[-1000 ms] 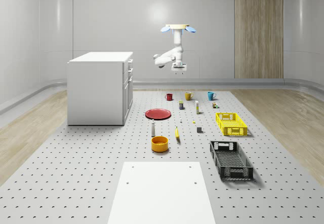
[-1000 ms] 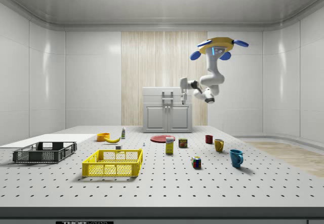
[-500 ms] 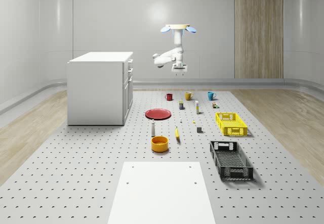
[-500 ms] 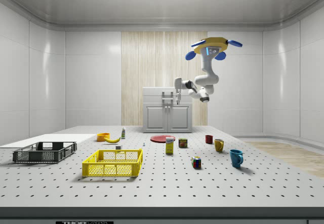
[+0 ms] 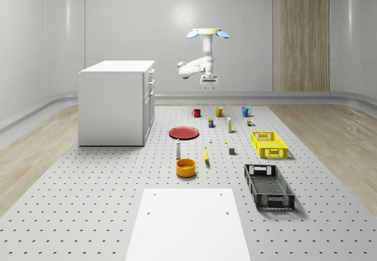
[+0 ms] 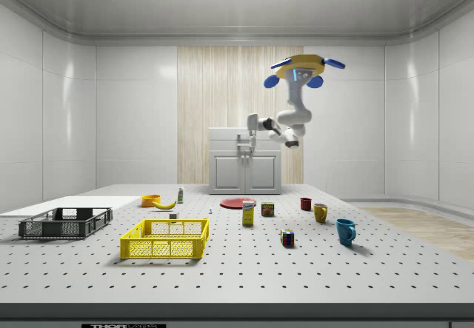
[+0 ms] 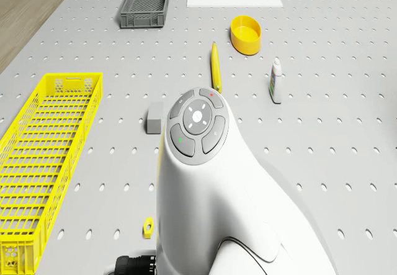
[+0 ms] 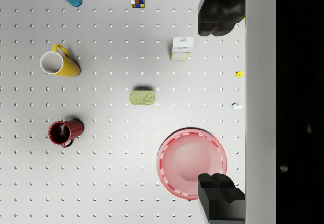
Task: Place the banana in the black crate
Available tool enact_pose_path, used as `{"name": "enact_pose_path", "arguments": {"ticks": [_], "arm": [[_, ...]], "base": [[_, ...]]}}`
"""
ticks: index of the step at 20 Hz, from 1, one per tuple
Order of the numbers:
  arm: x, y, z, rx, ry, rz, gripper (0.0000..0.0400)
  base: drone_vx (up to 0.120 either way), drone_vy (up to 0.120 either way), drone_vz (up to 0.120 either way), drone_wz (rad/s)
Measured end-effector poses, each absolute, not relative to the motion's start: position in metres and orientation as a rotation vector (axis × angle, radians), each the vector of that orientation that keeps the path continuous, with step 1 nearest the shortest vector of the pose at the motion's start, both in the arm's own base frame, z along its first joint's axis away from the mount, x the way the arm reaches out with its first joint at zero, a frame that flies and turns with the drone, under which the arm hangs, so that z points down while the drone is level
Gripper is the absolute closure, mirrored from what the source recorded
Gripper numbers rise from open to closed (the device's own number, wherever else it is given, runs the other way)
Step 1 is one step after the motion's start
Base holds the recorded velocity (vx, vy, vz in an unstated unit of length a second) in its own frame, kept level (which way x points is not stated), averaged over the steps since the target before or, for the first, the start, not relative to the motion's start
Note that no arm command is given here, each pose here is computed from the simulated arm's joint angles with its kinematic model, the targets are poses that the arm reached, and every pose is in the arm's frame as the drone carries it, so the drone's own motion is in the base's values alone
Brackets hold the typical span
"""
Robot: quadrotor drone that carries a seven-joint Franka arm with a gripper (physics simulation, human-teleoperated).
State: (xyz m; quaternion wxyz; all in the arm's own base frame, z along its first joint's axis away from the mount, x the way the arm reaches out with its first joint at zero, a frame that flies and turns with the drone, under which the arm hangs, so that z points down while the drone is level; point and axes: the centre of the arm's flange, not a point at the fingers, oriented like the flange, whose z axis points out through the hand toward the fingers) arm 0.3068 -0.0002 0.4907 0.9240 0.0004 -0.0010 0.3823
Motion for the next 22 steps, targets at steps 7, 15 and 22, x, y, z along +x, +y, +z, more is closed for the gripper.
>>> {"name": "enact_pose_path", "arguments": {"ticks": [7,15,22], "arm": [[0.3068,-0.0001,0.4907,0.001,-0.002,0.785,0.0],[0.3068,-0.0001,0.4907,0.001,-0.002,0.785,0.0],[0.3068,-0.0001,0.4907,0.001,-0.002,0.785,0.0]], "base": [[0.12,-0.12,0.0,0.0],[0.12,-0.06,0.0,0.0],[0.12,0.0,0.0,0.0]]}}
